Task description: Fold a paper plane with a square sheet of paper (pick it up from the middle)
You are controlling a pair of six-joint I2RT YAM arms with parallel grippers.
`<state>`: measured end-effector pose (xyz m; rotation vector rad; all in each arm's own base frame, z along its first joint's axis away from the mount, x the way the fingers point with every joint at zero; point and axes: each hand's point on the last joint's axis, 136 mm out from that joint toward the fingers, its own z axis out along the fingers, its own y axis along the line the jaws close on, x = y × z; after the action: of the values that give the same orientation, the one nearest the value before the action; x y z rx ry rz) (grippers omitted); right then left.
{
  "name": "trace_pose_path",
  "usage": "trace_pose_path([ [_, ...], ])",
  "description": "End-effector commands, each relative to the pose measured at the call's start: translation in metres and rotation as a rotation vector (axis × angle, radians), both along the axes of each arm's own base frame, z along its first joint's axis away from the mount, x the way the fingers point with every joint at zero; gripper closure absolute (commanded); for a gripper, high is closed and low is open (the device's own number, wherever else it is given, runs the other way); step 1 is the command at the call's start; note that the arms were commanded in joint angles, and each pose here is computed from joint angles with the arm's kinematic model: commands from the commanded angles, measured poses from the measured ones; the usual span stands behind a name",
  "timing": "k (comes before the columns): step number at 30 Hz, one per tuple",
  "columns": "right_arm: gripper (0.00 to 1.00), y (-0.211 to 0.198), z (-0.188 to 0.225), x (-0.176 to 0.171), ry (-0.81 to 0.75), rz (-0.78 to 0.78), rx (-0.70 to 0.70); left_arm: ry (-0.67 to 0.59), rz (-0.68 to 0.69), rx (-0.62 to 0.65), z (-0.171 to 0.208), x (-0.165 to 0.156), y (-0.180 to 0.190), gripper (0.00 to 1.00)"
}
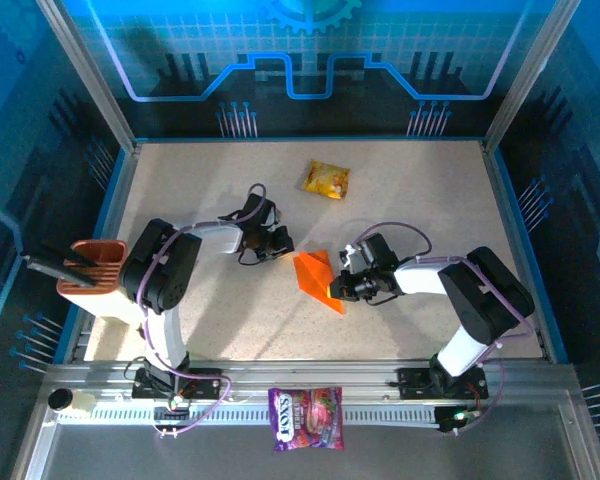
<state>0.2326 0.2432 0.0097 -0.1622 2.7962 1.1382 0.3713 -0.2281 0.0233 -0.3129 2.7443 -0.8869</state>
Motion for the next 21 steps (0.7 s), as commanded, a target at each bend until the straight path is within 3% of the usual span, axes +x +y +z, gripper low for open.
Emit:
trace_pose_path([
  [1,1.00,-0.022,-0.024,-0.030,0.130,-0.002,-0.100,-0.068,-0.015,0.000,0.035,0.001,-0.002,0.91],
  [6,0.94,-0.005,0.013,-0.010,0.053,-0.011,0.001,-0.127,-0.138,-0.074,0.056,-0.014,-0.049,0.90],
  [11,0.85,-0.007,0.044,-0.010,0.016,-0.034,0.034,-0.098,-0.248,-0.031,0.038,-0.030,-0.087,0.91],
  [16,0.66,-0.025,0.060,-0.026,0.006,-0.081,0.041,-0.078,-0.250,-0.031,0.026,-0.034,-0.091,0.91],
  [21,0.65,-0.035,0.059,-0.045,0.061,-0.073,0.014,-0.063,-0.258,-0.012,0.020,-0.038,-0.088,0.91],
])
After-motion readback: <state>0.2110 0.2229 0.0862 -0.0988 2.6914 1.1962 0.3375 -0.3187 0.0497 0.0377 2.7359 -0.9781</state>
